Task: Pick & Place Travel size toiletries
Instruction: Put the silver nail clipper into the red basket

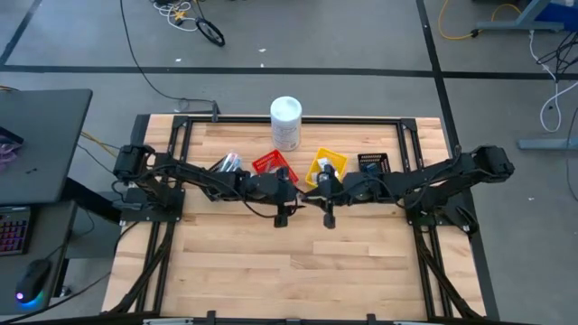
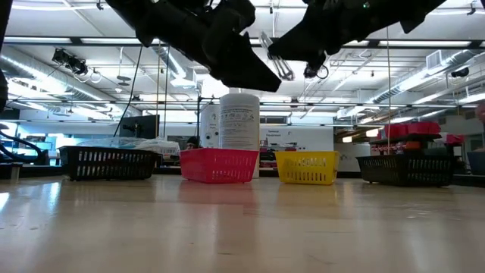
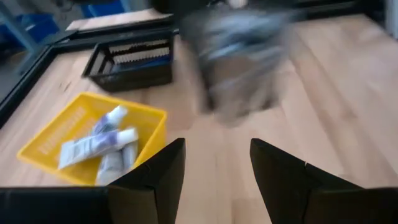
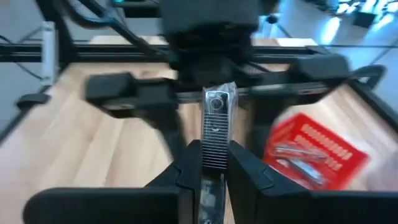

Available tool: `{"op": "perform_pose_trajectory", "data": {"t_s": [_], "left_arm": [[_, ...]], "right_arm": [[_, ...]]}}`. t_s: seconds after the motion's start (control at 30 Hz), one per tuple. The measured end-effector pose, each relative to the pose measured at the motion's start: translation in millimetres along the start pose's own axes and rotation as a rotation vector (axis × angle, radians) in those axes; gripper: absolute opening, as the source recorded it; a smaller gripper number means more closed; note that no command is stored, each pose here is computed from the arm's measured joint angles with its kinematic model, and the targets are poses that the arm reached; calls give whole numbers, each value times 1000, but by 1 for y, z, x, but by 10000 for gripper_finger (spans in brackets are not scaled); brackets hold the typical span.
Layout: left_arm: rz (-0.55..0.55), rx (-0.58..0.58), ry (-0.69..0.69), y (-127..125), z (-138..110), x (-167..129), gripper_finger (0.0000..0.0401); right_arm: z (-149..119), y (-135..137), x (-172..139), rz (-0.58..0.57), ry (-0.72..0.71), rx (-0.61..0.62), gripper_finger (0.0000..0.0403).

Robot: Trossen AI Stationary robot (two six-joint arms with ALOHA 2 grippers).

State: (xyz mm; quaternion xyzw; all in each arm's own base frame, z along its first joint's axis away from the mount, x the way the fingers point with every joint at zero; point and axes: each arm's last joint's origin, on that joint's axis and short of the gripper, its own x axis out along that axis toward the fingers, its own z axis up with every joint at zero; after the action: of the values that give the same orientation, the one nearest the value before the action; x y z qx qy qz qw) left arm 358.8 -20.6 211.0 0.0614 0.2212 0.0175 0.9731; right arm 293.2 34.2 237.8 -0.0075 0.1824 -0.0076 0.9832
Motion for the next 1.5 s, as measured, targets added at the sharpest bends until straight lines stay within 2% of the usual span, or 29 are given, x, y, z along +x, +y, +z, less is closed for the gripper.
{"op": "perform_pose_trajectory", "data": {"t_s": [0.23,0.43,0.8,0.97,1.2,1.33,1.5], "left_arm": [[-32,10,-60,-4,6,-1,190],[-5,2,-102,-3,10,-1,187],[2,-5,-89,-3,8,-1,104],[-6,-3,-68,-3,6,-1,96],[83,3,-42,-1,5,-1,109],[117,1,-28,1,4,-1,94],[165,4,-2,2,2,-1,89]], "right_arm": [[-3,1,0,-10,26,-15,56],[-3,1,0,-12,33,-16,56],[-6,1,11,-20,-2,-5,56],[-9,-3,15,-26,11,-1,70],[-10,-3,16,-33,14,12,98],[-11,-5,15,-121,27,1,101],[-13,-7,15,-165,47,6,103]]}}
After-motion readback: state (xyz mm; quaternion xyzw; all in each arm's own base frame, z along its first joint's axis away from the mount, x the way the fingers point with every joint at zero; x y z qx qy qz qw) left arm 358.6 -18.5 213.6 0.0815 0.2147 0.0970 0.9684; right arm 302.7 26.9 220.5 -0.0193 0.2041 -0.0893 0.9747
